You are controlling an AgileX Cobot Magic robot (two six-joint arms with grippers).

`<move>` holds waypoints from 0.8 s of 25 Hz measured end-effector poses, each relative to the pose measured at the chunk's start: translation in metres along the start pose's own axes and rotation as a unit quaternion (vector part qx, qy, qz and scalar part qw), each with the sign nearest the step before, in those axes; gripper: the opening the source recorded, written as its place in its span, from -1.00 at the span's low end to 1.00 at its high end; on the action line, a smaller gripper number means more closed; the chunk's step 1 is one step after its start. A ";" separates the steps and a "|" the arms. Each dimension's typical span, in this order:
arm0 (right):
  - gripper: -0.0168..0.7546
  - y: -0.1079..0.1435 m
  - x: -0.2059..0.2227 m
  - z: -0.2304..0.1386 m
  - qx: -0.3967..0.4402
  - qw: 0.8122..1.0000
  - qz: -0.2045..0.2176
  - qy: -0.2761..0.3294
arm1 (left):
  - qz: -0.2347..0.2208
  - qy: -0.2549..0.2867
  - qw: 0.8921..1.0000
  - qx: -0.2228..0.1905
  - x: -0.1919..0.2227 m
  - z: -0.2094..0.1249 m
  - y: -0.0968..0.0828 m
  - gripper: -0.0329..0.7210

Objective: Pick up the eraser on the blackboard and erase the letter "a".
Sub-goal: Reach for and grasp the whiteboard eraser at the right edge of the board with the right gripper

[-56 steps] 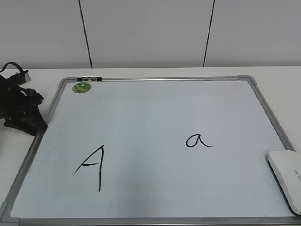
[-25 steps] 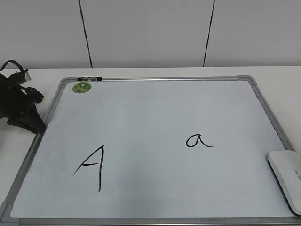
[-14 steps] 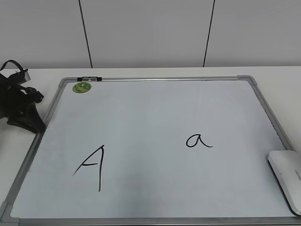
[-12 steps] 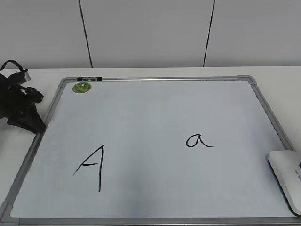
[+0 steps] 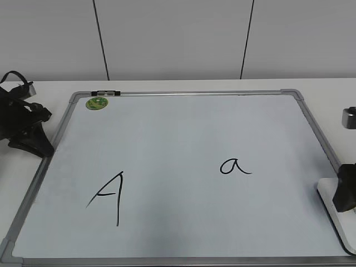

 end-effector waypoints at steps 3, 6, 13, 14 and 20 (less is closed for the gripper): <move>0.75 -0.002 0.014 0.003 0.000 1.000 0.002 0.012 | 0.000 0.000 1.000 0.000 0.000 0.000 0.000 -0.82; 0.74 -0.005 0.027 0.007 0.001 1.000 0.001 0.017 | -0.001 0.000 1.000 -0.001 0.000 0.000 0.000 -0.82; 0.68 -0.008 0.046 0.008 0.004 0.999 0.005 0.035 | -0.001 0.000 1.000 -0.001 0.000 0.000 0.000 -0.82; 0.67 -0.008 0.047 0.009 0.004 0.999 0.005 0.035 | -0.001 0.000 1.000 -0.001 0.000 0.000 0.000 -0.82; 0.44 -0.009 0.048 0.011 0.004 1.000 0.002 0.026 | -0.001 0.000 1.000 -0.001 0.000 0.000 0.000 -0.82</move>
Point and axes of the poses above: a point on each arm's last joint axis where the gripper is mounted, x pointing out along that axis toward the gripper, y along the wrist's bending axis when the last joint is at zero, z = x × y, the point moved 4 cm from there along x, pointing out along that axis toward the gripper, and after that the axes turned 12 degrees about -x, right-handed, at the moved point
